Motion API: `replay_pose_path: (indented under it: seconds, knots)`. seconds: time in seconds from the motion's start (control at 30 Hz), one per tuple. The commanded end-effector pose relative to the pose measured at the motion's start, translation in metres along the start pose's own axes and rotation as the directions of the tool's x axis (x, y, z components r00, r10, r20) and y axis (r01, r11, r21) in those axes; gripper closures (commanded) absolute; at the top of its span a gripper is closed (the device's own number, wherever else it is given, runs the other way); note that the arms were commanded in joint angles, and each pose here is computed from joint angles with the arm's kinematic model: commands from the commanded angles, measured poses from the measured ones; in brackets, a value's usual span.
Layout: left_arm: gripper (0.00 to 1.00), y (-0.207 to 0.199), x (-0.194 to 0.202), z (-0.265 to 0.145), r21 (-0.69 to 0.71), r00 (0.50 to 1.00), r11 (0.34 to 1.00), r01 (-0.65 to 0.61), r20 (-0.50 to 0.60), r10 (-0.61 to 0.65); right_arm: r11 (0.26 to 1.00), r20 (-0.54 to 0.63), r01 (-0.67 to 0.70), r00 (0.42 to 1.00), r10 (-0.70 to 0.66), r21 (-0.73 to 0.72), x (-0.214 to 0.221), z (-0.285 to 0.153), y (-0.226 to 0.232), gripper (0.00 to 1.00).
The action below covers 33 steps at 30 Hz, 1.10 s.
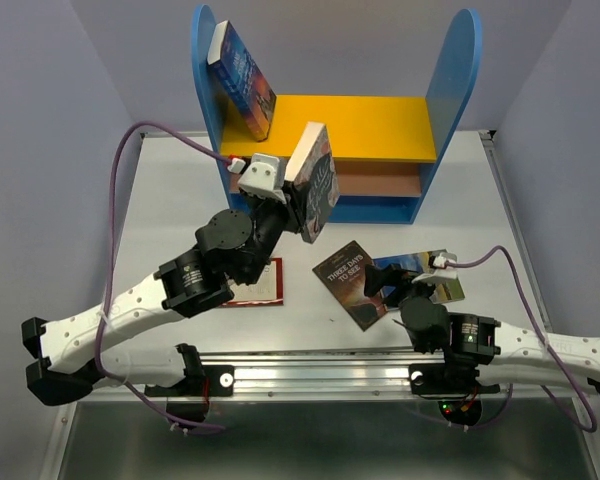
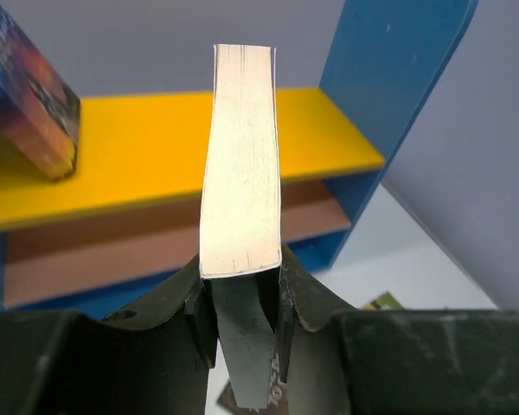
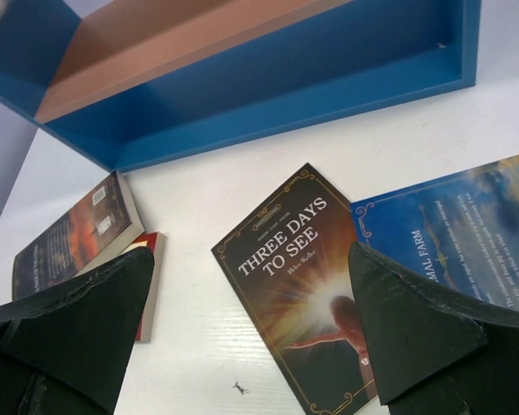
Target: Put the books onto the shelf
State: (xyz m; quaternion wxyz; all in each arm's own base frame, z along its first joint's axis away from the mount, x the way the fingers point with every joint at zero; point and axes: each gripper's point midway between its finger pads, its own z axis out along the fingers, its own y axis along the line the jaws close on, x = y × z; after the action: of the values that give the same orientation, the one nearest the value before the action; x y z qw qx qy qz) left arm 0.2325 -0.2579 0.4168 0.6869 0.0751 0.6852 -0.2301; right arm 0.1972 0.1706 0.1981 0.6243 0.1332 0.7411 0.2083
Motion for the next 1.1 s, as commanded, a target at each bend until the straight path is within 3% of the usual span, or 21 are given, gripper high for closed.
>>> replay_pose_path:
  seconds: [0.0, 0.1, 0.23, 0.43, 0.67, 1.07]
  knots:
    - [1.00, 0.006, -0.105, 0.000, -0.062, 0.947, 0.998, 0.032, 0.321, -0.011, 0.996, 0.094, -0.051, 0.995, 0.045, 0.069, -0.025, 0.000, -0.006, 0.00]
    - [1.00, 0.003, -0.137, 0.014, -0.099, 0.912, 0.995, -0.007, 0.408, 0.047, 0.995, 0.117, -0.051, 0.992, 0.041, 0.087, -0.033, 0.000, -0.006, 0.00]
    - [1.00, 0.019, -0.171, 0.062, -0.122, 0.872, 0.992, -0.040, 0.480, 0.095, 0.992, 0.141, -0.004, 0.990, -0.014, 0.122, -0.044, 0.002, -0.001, 0.00]
    - [1.00, 0.038, -0.188, 0.120, -0.177, 0.851, 0.982, -0.068, 0.503, 0.149, 0.985, 0.109, 0.080, 0.989, -0.098, 0.153, -0.043, 0.015, 0.008, 0.00]
    - [1.00, 0.066, -0.172, 0.180, -0.153, 0.885, 0.987, -0.047, 0.451, 0.113, 0.976, 0.023, 0.096, 0.995, -0.102, 0.195, -0.037, 0.054, 0.005, 0.00]
    - [1.00, 0.129, -0.126, 0.213, -0.301, 0.951, 0.953, 0.038, 0.305, 0.058, 0.974, -0.028, 0.116, 0.993, -0.113, 0.193, -0.027, 0.071, 0.009, 0.00]
